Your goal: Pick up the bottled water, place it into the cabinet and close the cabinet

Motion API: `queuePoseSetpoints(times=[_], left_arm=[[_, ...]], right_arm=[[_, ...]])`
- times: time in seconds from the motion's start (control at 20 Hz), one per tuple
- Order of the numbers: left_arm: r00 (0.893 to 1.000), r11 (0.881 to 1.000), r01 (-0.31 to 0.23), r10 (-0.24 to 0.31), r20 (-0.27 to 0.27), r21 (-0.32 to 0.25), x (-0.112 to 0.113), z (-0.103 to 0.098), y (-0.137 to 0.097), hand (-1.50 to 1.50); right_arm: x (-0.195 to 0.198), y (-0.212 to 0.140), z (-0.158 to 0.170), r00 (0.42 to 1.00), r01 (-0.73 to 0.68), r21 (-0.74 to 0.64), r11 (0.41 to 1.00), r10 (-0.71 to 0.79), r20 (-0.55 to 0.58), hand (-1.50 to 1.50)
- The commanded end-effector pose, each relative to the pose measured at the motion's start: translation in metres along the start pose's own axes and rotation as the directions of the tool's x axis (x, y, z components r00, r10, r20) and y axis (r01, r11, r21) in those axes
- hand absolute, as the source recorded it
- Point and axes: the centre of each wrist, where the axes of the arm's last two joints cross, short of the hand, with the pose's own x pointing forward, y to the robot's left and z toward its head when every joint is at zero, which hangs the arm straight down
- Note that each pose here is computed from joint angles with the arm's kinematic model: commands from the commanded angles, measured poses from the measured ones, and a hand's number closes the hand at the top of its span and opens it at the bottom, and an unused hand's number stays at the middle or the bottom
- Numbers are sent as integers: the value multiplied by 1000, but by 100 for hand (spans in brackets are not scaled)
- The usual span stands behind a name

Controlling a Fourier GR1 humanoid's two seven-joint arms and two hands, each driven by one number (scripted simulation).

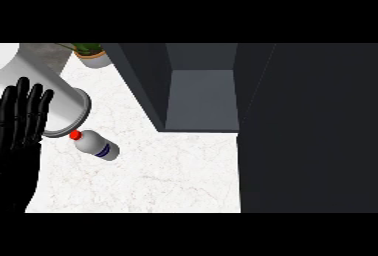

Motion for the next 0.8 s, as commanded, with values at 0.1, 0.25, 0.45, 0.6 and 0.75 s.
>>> queuePoseSetpoints(times=[0.1, 0.25, 0.45, 0.6, 0.75], left_arm=[[999, 988, 47, -46, -9, 147, 9, -6, 35, -150], [997, 946, 75, -72, -20, 314, -4, -3, 59, -150], [954, 934, -59, 157, -255, 353, -4, 11, 41, -150], [958, 927, -49, 149, -245, 373, 1, 28, 36, -150], [951, 934, -72, 171, -259, 351, 20, 34, 7, -150]], right_arm=[[17, 0, 11, 998, 38, 0, 999, -38, 47, -150], [27, 3, 28, 995, 44, -2, 999, -43, 95, -150], [24, 7, 50, 966, 168, 64, 984, -151, -211, -150], [44, 13, 67, 963, 171, 45, 984, -158, -217, -150], [51, 9, 74, 964, 167, 69, 984, -148, -222, -150]])
